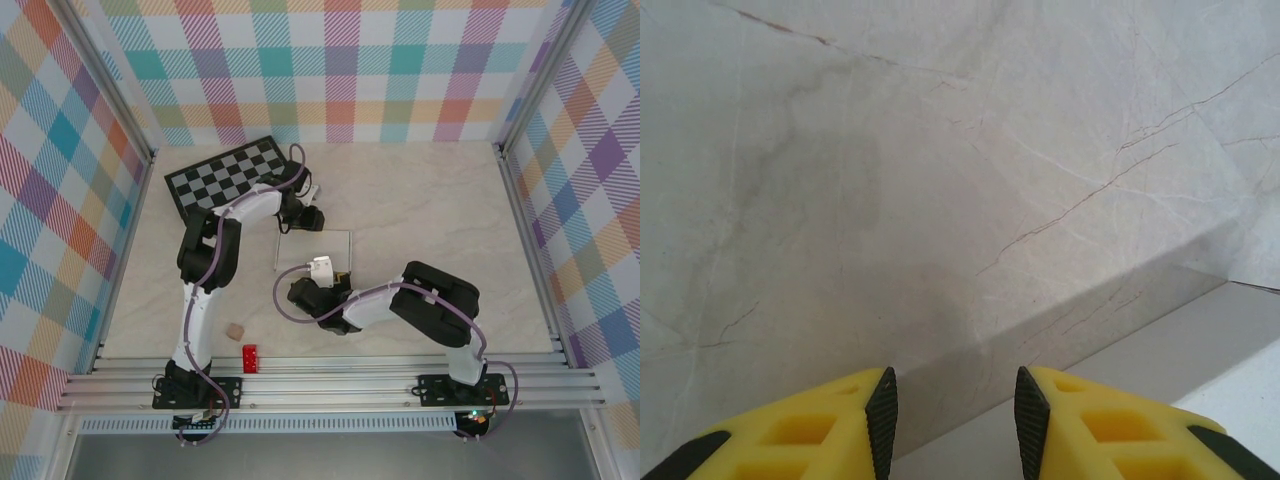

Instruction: Fold the paper box

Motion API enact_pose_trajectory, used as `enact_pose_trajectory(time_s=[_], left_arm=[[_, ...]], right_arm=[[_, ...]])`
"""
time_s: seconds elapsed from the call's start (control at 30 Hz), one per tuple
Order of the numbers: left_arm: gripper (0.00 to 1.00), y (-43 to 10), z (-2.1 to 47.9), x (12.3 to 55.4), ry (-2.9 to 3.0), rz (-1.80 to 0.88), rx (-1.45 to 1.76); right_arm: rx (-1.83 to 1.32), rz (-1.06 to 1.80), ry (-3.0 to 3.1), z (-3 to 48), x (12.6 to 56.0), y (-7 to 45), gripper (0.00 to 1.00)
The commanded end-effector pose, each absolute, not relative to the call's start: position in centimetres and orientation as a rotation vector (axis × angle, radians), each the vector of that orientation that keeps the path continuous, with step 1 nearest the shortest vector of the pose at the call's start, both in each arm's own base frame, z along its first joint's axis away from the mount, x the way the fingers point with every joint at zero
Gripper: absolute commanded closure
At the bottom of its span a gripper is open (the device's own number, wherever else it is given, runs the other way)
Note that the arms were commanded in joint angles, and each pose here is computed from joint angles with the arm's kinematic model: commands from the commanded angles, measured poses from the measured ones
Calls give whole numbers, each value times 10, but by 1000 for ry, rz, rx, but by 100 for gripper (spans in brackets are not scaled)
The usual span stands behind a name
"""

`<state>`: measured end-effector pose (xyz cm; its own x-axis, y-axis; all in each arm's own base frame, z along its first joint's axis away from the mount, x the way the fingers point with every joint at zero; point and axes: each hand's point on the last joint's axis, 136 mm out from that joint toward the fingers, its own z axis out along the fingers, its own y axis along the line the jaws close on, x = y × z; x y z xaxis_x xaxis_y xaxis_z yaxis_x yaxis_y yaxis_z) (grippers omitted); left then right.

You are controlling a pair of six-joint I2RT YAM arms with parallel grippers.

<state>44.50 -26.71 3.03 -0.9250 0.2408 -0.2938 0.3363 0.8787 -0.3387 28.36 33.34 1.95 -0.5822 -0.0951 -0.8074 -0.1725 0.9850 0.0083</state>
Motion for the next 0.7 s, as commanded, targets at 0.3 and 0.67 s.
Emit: enact_pose_trajectory(time_s=[0.3, 0.67], left_arm=[[59, -284, 0, 336, 3301, -743, 498], [48, -288, 48, 407, 3126, -709, 454]], right_arm=[[-55, 44, 2339, 18, 301, 298, 0], [-152, 162, 2372, 60, 265, 300, 0]])
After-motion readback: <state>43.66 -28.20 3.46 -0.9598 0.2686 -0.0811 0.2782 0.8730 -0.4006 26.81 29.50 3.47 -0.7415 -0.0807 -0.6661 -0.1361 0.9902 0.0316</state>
